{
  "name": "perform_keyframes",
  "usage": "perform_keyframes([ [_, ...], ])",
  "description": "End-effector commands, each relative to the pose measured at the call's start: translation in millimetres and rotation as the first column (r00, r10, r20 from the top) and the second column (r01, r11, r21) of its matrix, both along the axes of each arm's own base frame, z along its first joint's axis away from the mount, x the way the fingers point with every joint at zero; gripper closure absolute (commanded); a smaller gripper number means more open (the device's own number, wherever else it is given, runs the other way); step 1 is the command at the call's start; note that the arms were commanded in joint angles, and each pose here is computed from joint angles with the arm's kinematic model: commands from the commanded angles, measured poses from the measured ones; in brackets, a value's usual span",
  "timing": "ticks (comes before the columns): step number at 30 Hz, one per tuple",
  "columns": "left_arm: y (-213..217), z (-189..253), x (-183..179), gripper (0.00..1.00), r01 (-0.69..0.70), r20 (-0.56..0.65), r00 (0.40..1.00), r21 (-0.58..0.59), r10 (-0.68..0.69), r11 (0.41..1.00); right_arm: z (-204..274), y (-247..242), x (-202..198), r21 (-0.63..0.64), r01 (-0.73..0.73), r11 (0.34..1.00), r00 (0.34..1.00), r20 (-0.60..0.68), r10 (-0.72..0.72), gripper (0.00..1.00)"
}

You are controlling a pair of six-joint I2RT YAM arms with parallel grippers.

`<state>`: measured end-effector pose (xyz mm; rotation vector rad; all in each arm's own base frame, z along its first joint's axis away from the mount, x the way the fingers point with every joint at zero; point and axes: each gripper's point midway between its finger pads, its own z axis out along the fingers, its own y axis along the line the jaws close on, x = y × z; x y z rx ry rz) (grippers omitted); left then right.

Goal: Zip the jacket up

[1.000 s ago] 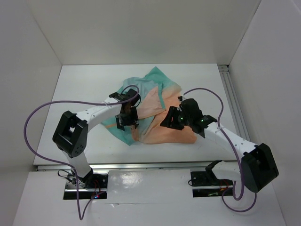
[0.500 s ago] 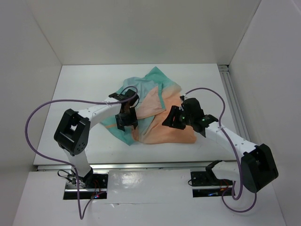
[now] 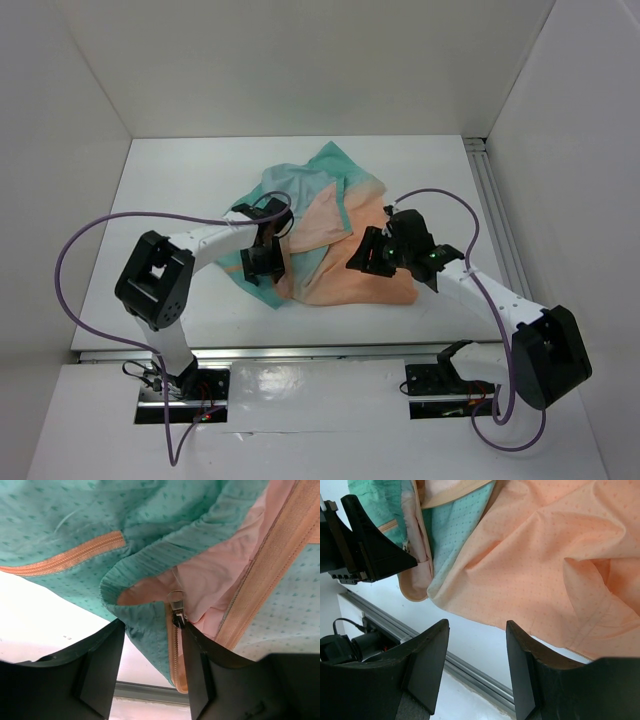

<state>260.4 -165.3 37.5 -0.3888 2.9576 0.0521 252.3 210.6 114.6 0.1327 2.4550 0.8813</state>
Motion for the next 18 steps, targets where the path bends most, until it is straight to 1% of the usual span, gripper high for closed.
perform_keyframes([
  [1, 3.7, 12.9, 3.1, 0.39, -0.033, 0.043, 0.999, -0.006, 0.033, 0.999, 8.9, -0.3, 2.5, 0.013, -0.008, 1.000, 1.000, 0.030, 0.008, 0.43],
  [3, 0.9, 13.1, 1.0, 0.42, -0.019, 0.032, 0.999, -0.022, 0.020, 1.000, 8.9, -0.3, 2.5, 0.013, -0.008, 1.000, 1.000, 0.030, 0.008, 0.43],
  [5, -3.4, 13.8, 2.9, 0.45, -0.016, 0.045, 0.999, -0.048, 0.019, 0.999, 8.9, -0.3, 2.5, 0.013, -0.008, 1.000, 1.000, 0.030, 0.008, 0.43],
  [6, -4.1, 14.7, -0.2, 0.45, -0.015, 0.040, 0.999, -0.059, 0.017, 0.998, 8.9, -0.3, 2.5, 0.013, -0.008, 1.000, 1.000, 0.030, 0.008, 0.43],
  [8, -4.9, 14.5, -2.0, 0.50, -0.013, 0.040, 0.999, -0.070, 0.016, 0.997, 9.6, 1.1, 1.3, 0.024, -0.009, 1.000, 1.000, 0.022, 0.009, 0.43],
  [9, -6.5, 18.6, 0.7, 0.50, -0.012, 0.060, 0.998, -0.082, 0.016, 0.997, 10.1, 2.1, 0.2, 0.029, -0.016, 0.999, 1.000, 0.019, 0.015, 0.43],
  [10, -6.5, 18.7, 0.7, 0.53, -0.012, 0.060, 0.998, -0.082, 0.016, 0.997, 10.1, 2.1, 0.2, 0.029, -0.016, 0.999, 1.000, 0.019, 0.015, 0.43],
  [12, -4.5, 23.5, -2.7, 0.54, -0.010, 0.073, 0.997, -0.090, 0.017, 0.996, 22.3, 11.1, -0.1, 0.057, -0.059, 0.997, 0.997, 0.045, 0.057, 0.43],
  [13, -6.0, 27.3, -0.2, 0.55, -0.009, 0.091, 0.996, -0.101, 0.018, 0.995, 19.6, 11.2, 0.1, 0.054, -0.059, 0.997, 0.998, 0.037, 0.057, 0.43],
  [14, -5.5, 27.7, -4.2, 0.55, -0.007, 0.086, 0.996, -0.108, 0.016, 0.994, 24.2, 17.8, 0.3, 0.060, -0.090, 0.994, 0.995, 0.053, 0.087, 0.43],
  [15, -7.5, 33.0, -0.9, 0.56, -0.004, 0.111, 0.994, -0.123, 0.018, 0.992, 27.4, 21.6, 1.4, 0.058, -0.105, 0.993, 0.993, 0.065, 0.102, 0.43],
  [16, -7.5, 39.4, -5.1, 0.56, 0.001, 0.123, 0.992, -0.144, 0.017, 0.990, 33.2, 29.1, -1.4, 0.071, -0.134, 0.988, 0.989, 0.079, 0.128, 0.43],
  [18, -10.7, 44.5, -4.4, 0.56, 0.012, 0.164, 0.986, -0.183, 0.019, 0.983, 30.8, 41.5, -5.1, 0.084, -0.178, 0.980, 0.983, 0.064, 0.173, 0.43],
])
